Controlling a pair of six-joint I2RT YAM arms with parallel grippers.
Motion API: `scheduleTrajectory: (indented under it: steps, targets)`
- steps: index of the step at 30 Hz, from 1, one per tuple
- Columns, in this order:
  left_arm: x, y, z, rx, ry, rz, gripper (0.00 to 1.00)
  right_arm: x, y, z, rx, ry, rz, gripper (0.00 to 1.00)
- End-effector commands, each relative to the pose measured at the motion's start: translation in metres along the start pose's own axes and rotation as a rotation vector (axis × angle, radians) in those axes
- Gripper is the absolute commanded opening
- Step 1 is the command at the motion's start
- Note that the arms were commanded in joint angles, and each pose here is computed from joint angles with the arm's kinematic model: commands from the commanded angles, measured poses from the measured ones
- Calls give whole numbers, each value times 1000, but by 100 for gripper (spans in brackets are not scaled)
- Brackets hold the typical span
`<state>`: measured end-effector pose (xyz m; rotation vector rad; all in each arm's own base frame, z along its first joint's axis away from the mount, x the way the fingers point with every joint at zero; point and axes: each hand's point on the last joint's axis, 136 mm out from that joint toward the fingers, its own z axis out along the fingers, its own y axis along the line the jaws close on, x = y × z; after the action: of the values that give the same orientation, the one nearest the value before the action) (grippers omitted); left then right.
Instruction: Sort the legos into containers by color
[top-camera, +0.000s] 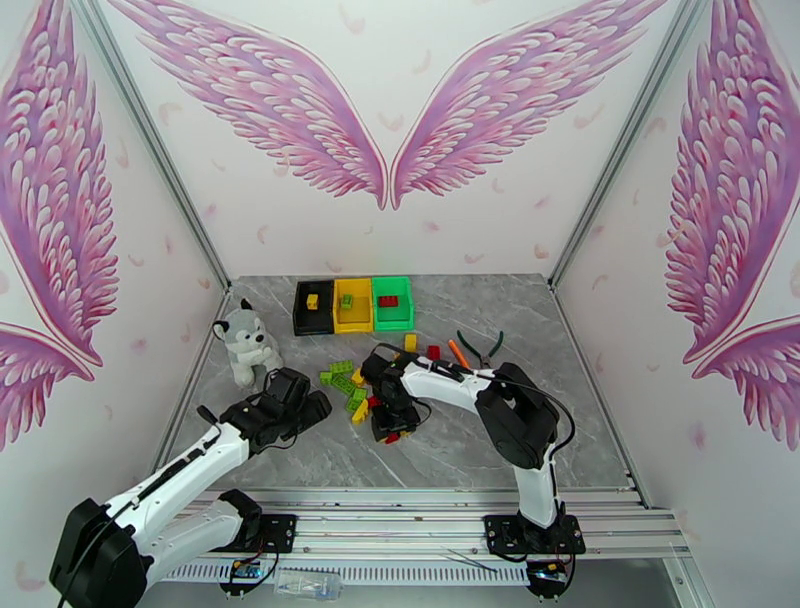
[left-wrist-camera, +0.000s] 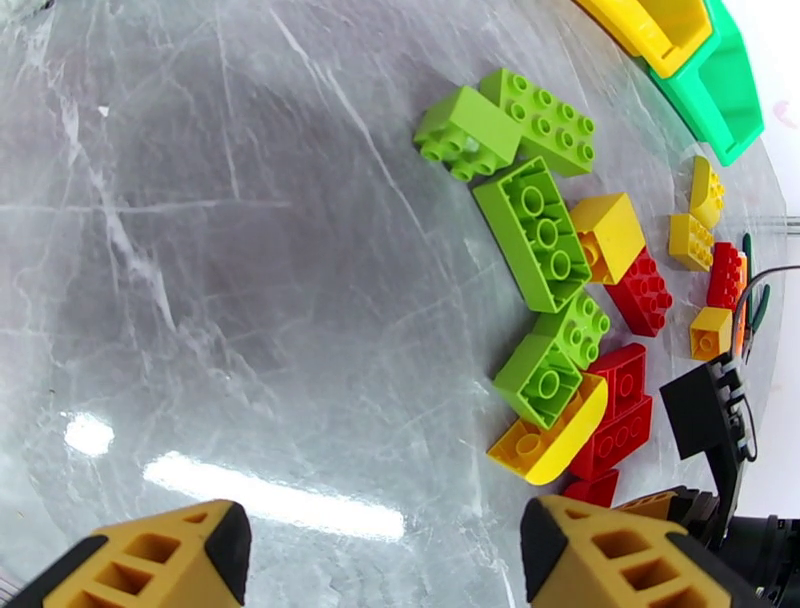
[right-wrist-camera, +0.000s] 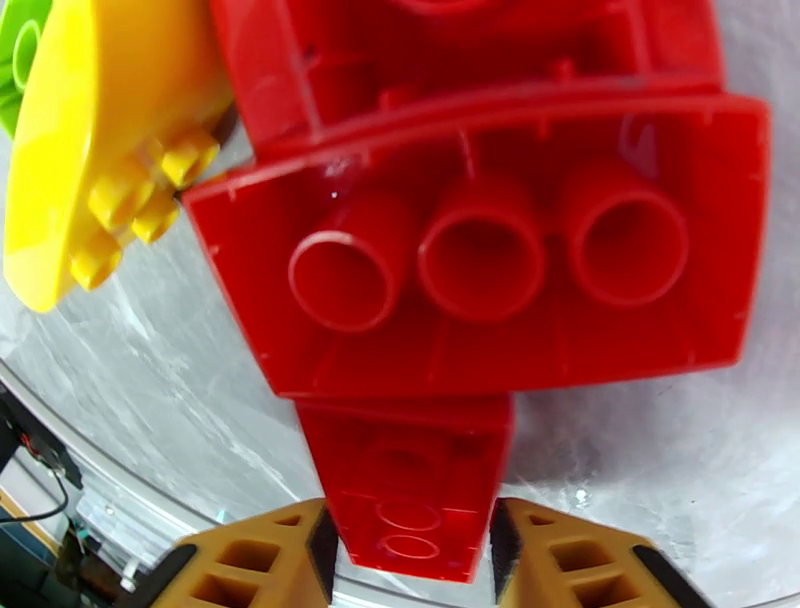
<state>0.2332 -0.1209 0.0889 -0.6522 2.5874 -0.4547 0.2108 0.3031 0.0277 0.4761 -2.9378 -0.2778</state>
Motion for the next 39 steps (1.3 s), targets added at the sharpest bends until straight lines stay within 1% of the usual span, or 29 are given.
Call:
scheduleTrajectory:
  steps: [1,5,9,12,15,17,21,23,24,25,29,32,35,37,39]
  targets:
    - [0,-4,2,8,17,8,76,-4,-3,-10,31,-30,4,39]
    - [-8,-27,9,62,40,10,76,-5,-10,-25,23,-51,20,36]
    - [-24,-66,16,165,68,21,77,-11,-24,-52,-9,-98,51,35]
    - [-40,-103,20,241,87,46,77,-26,-31,-75,-59,-151,78,35]
    - [-58,-135,27,300,94,47,77,-53,-35,-95,-122,-203,115,35]
    - [-71,-155,35,350,96,23,77,-76,-39,-105,-165,-232,158,35]
    - [-99,-193,56,436,109,-36,75,-134,-42,-130,-279,-304,243,35]
    - [-112,-208,64,449,111,-45,75,-164,-46,-145,-329,-349,279,35]
    - [-127,-223,61,476,93,-46,74,-179,-49,-153,-356,-371,302,35]
    - [-136,-229,63,483,88,-54,74,-194,-53,-158,-386,-387,326,35]
    - [-167,-243,66,498,53,-102,73,-246,-71,-178,-497,-452,423,38]
    - [-181,-245,63,503,31,-116,73,-278,-82,-190,-584,-506,468,45]
    - [-183,-243,63,497,35,-111,73,-300,-86,-191,-668,-523,496,57]
    - [-182,-240,63,490,38,-104,73,-306,-86,-188,-704,-516,498,61]
    - [-179,-237,61,482,37,-100,73,-307,-85,-188,-707,-519,481,64]
